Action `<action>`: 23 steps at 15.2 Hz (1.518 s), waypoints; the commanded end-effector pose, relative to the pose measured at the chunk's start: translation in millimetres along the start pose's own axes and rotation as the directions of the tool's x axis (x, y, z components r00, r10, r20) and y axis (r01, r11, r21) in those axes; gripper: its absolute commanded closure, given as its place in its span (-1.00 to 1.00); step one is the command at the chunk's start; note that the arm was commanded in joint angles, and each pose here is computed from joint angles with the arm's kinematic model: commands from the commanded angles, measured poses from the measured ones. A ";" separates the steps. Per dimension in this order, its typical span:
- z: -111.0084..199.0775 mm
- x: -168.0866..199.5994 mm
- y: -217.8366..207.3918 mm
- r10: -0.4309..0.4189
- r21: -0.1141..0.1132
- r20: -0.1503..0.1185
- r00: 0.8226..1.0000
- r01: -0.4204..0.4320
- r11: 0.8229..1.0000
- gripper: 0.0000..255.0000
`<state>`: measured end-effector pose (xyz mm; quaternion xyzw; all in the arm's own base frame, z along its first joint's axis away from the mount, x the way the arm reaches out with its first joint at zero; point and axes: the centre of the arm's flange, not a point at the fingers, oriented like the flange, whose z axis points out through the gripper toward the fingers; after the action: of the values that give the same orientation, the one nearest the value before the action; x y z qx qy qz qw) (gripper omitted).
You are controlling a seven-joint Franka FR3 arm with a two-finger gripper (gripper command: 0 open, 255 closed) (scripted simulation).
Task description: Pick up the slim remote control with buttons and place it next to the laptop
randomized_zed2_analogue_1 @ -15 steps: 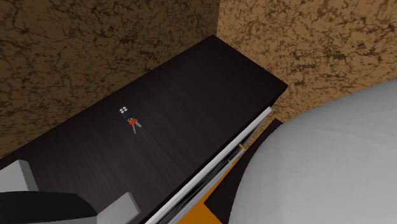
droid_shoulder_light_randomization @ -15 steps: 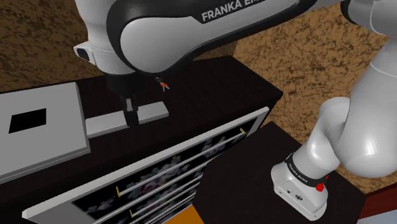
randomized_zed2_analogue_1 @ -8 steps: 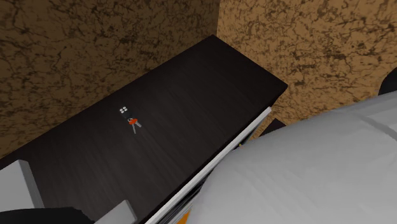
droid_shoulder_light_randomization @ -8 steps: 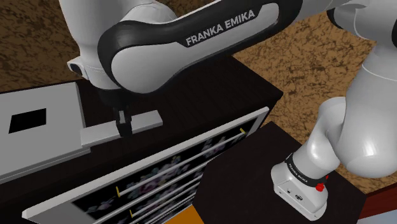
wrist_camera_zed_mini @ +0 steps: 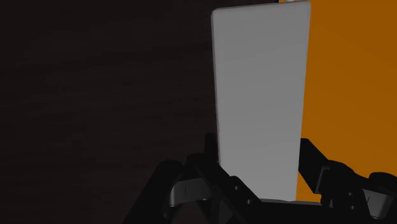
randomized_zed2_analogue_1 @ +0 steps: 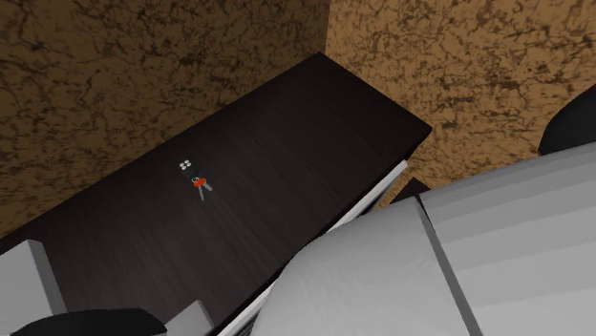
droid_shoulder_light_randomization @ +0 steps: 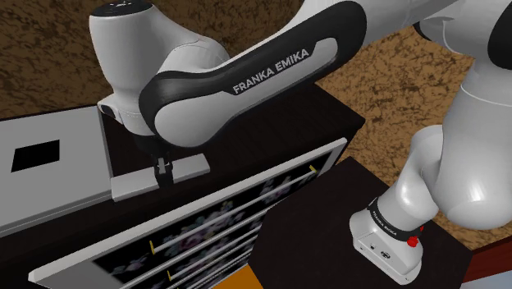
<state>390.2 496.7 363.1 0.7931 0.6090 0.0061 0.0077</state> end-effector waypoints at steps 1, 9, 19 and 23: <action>10.2 -0.3 0.3 0.000 0.000 -0.001 1.000 0.000 1.000 1.00; 24.2 -0.3 0.0 0.000 0.000 -0.001 1.000 0.000 1.000 1.00; -2.2 -0.3 0.0 0.000 0.000 -0.001 1.000 0.000 1.000 -1.00; -25.8 -0.4 0.0 0.000 0.000 -0.001 1.000 0.000 1.000 -1.00</action>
<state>389.4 496.9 386.5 0.7931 0.6090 0.0071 0.0075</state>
